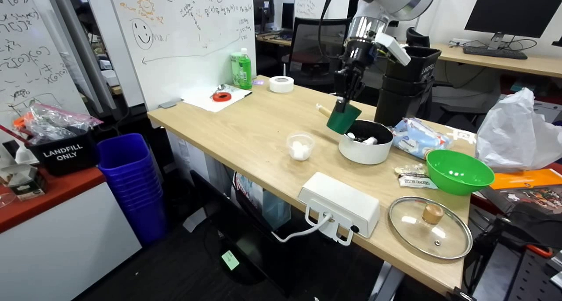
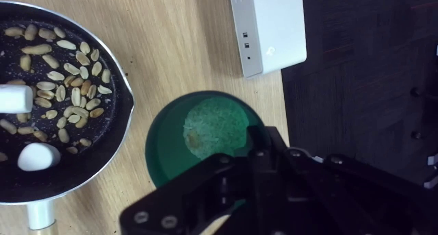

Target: Pour the contents of the cup into the pot

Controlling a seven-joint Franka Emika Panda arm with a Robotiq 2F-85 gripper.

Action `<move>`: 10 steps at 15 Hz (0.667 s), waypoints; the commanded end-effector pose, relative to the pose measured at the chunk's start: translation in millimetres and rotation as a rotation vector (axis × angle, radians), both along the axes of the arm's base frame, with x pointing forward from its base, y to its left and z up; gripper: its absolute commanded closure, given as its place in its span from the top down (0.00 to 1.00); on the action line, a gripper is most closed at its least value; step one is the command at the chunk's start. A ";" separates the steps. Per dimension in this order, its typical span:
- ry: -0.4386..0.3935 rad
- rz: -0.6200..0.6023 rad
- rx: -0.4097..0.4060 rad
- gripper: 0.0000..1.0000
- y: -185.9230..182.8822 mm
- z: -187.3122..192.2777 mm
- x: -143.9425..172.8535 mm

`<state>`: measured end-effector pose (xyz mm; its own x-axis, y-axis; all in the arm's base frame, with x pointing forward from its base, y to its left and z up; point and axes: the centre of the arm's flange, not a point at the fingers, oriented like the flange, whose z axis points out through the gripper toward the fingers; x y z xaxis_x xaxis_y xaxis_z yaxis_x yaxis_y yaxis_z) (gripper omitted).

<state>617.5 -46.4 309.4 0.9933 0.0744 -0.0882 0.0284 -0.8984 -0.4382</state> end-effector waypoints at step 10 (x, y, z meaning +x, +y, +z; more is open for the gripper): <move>0.198 -0.009 0.271 0.01 -71.6 -17.7 27.1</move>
